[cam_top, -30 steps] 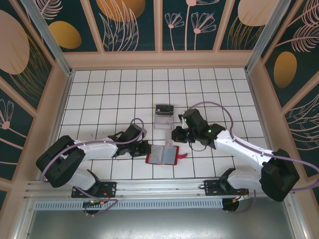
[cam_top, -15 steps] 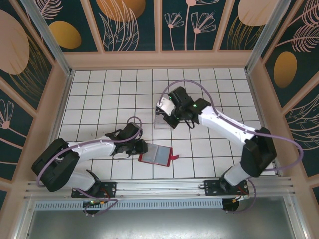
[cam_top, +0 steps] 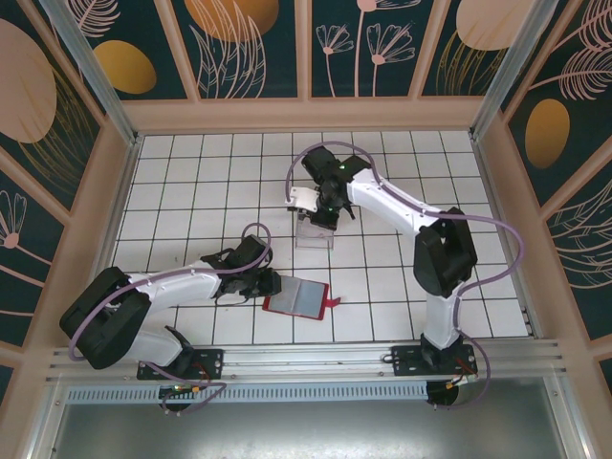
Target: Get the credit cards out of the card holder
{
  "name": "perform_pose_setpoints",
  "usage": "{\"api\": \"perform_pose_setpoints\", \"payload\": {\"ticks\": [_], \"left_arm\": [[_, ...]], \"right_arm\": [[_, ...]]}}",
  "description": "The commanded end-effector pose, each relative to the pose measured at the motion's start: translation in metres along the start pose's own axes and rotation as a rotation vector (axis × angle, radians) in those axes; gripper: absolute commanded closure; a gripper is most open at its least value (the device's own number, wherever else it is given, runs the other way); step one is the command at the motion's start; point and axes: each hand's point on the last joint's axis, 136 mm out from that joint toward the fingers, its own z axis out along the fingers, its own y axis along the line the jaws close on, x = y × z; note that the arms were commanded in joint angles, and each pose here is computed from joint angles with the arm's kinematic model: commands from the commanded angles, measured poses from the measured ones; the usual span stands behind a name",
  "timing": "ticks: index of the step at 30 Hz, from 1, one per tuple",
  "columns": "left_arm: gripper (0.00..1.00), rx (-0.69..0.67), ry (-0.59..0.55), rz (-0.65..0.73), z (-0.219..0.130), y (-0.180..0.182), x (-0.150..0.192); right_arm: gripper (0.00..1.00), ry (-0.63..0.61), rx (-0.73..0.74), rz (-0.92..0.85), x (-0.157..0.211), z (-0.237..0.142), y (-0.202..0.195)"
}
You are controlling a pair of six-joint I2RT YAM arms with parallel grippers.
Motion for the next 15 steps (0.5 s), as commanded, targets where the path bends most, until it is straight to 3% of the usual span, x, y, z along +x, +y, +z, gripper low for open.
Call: {"api": "perform_pose_setpoints", "payload": {"ticks": [1, 15], "left_arm": [[0.72, -0.093, 0.02, -0.002, 0.001, 0.02, 0.005], [0.7, -0.08, 0.003, -0.009, -0.007, 0.018, 0.005]], "right_arm": [[1.0, 0.054, -0.06, -0.058, 0.007, 0.003, 0.005], [1.0, 0.124, -0.181, -0.055, 0.016, 0.04, 0.016]]}}
